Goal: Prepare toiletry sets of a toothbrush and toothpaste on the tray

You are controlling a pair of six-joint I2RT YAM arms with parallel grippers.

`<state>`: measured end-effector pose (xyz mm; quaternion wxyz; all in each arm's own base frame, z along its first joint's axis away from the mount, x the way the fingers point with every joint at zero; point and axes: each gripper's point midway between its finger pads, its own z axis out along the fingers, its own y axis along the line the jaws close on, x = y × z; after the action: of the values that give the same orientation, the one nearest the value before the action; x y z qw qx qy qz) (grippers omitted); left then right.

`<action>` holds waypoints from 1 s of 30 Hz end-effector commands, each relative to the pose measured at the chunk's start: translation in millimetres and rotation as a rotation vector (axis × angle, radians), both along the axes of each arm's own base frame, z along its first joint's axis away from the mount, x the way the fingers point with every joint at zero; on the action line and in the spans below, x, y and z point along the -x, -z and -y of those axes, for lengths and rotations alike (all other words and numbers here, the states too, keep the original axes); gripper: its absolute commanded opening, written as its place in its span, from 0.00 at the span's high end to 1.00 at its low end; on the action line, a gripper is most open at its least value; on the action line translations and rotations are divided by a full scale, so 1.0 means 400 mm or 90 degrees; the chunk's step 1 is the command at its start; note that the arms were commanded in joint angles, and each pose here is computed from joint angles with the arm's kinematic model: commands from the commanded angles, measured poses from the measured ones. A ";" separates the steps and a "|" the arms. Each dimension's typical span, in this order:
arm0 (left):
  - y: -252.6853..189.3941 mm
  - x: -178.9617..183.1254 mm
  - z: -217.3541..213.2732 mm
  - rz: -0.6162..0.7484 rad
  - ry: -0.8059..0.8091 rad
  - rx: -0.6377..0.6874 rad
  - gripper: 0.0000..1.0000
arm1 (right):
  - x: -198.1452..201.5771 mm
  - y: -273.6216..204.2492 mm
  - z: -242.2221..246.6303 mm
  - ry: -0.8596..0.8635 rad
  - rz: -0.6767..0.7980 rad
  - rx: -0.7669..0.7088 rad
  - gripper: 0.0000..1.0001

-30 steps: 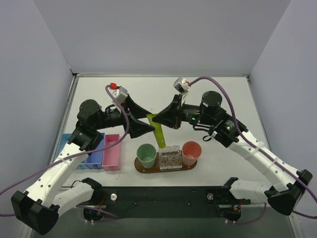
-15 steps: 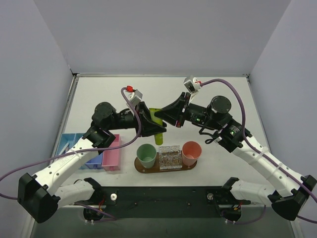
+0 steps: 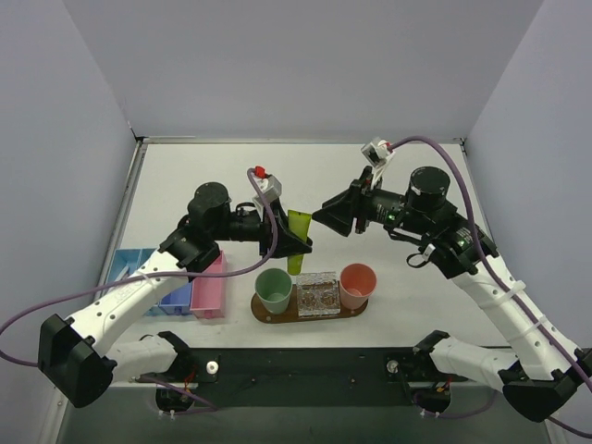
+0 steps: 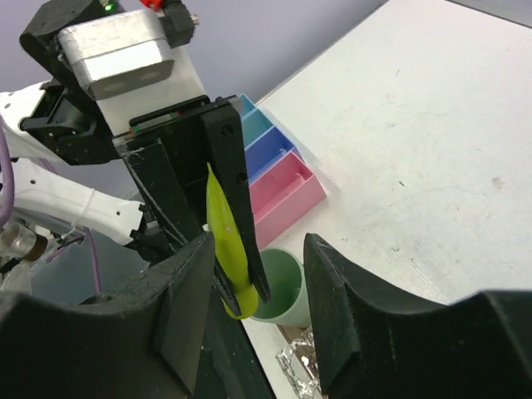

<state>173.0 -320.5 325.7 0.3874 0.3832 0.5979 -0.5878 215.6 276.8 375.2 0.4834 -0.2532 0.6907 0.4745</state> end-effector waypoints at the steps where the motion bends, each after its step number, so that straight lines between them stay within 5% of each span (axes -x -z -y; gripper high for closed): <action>1: -0.002 0.024 0.003 0.056 0.054 -0.036 0.91 | 0.058 0.034 0.028 -0.061 -0.035 0.100 0.57; 13: 0.049 0.067 0.044 0.056 0.130 -0.083 0.91 | 0.096 0.115 0.009 -0.112 -0.074 0.185 0.55; 30: 0.061 0.092 0.056 0.052 0.158 -0.090 0.92 | 0.086 0.123 -0.006 -0.114 -0.070 0.181 0.65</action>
<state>138.9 -337.1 275.3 0.2852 0.4810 0.6096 -0.5619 178.5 274.4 310.0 0.3347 -0.3458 0.7703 0.4184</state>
